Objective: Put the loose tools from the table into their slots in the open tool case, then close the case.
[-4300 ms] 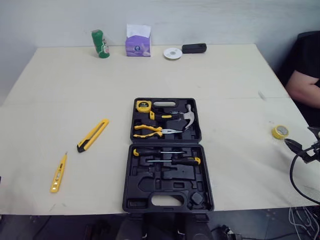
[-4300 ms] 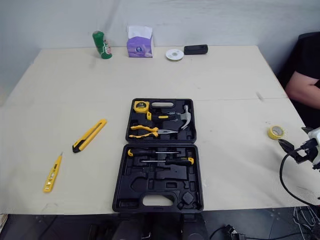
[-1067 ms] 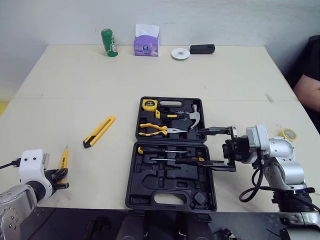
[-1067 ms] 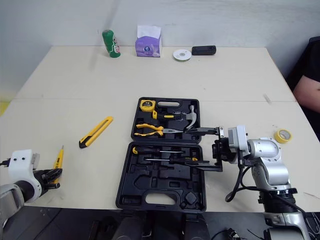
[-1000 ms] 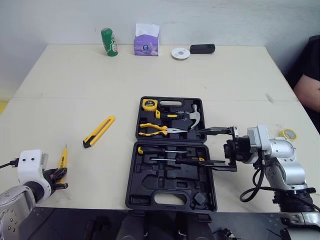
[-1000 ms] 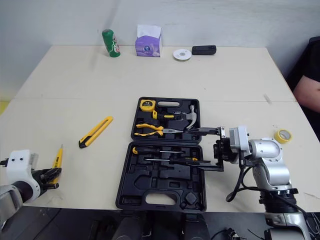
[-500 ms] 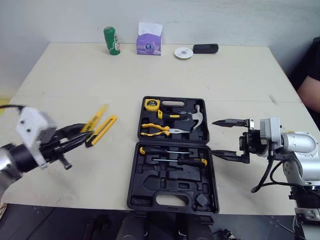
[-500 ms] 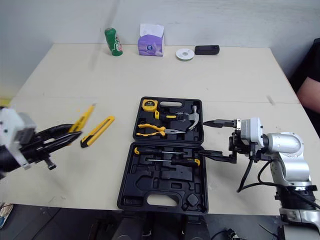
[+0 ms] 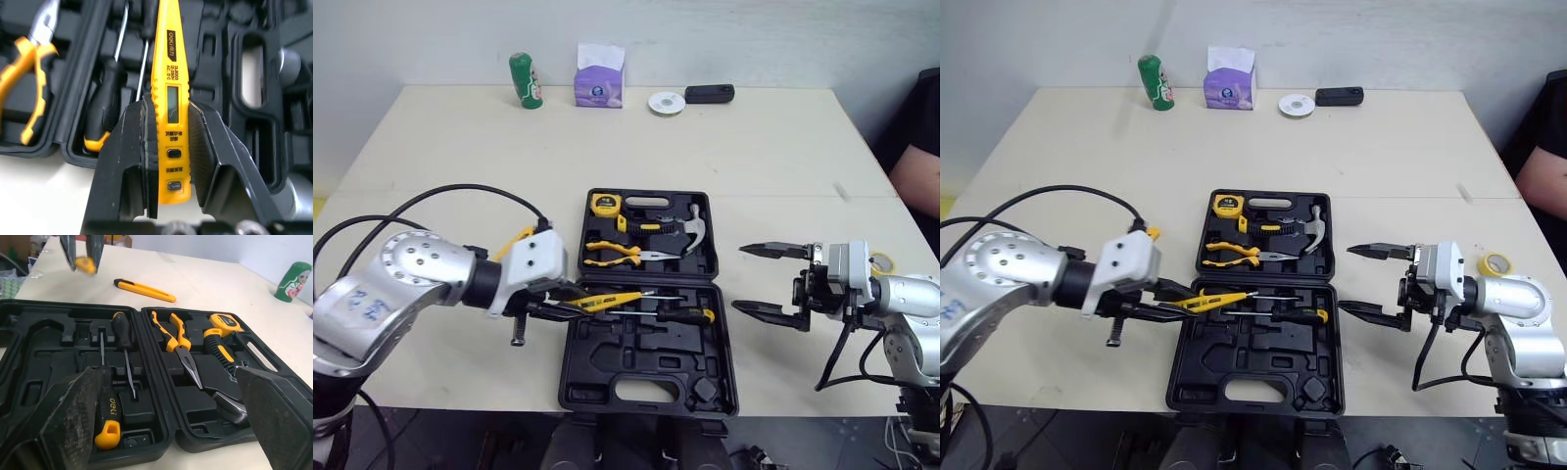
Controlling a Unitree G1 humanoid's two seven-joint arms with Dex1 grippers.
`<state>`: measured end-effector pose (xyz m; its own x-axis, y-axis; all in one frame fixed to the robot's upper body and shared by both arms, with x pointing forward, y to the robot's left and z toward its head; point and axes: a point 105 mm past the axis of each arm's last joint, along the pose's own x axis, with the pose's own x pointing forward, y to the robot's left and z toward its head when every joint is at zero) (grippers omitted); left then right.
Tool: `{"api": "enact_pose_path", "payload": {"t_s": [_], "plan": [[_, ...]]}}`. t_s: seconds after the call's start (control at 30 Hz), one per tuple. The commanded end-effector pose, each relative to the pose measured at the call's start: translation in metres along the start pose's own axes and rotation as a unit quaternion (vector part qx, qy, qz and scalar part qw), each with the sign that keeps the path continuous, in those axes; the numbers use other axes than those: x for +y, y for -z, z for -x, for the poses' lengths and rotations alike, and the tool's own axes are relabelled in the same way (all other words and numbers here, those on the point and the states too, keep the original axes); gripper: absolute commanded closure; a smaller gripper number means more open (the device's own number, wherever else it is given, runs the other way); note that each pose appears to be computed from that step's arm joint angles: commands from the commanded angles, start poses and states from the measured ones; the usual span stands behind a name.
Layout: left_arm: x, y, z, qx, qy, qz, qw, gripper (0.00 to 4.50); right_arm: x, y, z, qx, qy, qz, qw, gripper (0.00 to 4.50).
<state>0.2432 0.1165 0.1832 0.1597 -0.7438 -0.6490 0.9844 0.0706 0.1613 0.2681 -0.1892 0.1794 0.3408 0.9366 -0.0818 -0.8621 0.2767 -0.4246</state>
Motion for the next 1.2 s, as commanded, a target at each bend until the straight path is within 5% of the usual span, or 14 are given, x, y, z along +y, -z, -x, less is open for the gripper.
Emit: {"api": "enact_pose_path", "payload": {"t_s": [0.03, 0.37, 1.2], "plan": [[0.006, -0.004, -0.011, 0.024, -0.005, 0.005, 1.000, 3.97, 0.000, -0.011, 0.003, -0.001, 0.009, 0.019, 1.000, 0.00], [0.011, -0.003, -0.043, 0.124, 0.012, 0.002, 0.992, 3.97, 0.019, -0.016, -0.003, -0.012, 0.013, 0.000, 1.000, 0.00], [0.008, 0.005, -0.058, 0.165, 0.026, -0.021, 0.986, 3.97, 0.026, 0.003, 0.004, -0.018, 0.017, -0.010, 1.000, 0.00]]}}
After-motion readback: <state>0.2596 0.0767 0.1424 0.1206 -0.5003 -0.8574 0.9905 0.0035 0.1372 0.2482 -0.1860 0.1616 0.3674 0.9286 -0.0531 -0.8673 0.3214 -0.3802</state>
